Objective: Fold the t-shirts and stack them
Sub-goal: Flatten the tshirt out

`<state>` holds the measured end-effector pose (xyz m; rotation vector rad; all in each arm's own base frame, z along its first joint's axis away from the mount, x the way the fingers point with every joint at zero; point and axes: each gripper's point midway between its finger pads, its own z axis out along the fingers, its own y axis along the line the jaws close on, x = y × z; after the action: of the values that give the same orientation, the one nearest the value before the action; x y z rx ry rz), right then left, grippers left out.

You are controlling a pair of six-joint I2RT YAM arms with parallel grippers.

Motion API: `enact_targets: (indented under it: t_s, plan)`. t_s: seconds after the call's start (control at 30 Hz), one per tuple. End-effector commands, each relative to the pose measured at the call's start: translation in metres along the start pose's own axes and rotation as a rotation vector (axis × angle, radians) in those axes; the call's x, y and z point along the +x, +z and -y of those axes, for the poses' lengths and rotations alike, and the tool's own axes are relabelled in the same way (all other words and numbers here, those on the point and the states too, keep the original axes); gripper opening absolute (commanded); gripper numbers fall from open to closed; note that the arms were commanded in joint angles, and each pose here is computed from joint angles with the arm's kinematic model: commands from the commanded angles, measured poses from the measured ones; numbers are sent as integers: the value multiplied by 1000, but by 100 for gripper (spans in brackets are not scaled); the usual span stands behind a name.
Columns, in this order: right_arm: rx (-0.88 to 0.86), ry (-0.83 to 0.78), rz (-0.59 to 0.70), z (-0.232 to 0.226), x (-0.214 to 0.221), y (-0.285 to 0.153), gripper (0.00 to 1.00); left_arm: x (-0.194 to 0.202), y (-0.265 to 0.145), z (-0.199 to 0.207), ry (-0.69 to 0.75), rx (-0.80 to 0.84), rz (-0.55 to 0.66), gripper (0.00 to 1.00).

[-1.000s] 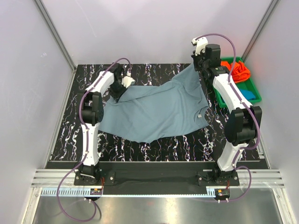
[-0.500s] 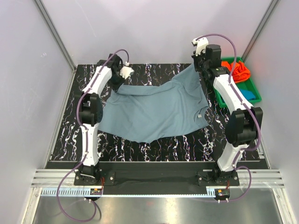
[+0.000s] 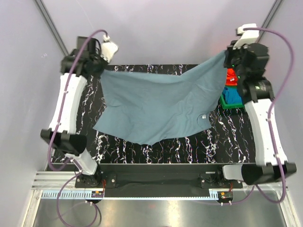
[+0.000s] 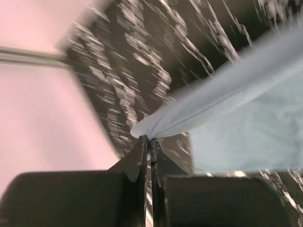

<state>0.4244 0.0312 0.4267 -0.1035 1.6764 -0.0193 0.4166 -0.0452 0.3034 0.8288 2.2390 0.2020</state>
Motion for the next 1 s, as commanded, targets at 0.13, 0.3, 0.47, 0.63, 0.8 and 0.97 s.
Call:
enact_targets:
  t_s: [0.13, 0.3, 0.47, 0.63, 0.8, 0.97]
  plan:
    - [58, 78, 295, 20, -134, -109, 0, -59, -157, -59, -13, -340, 332, 0]
    - [38, 59, 511, 24, -214, -176, 0, -78, -235, -67, 42, -482, 523, 0]
    - [82, 14, 741, 36, -282, -235, 0, -88, -302, -73, 42, -612, 712, 0]
    - [141, -46, 839, 46, -303, -262, 0, -95, -344, -85, 21, -716, 823, 0]
    - [196, -68, 842, 55, -300, -272, 0, -89, -346, -89, 26, -756, 812, 0]
    - [280, -159, 844, 63, -306, -229, 0, -89, -290, -97, 106, -799, 695, 0]
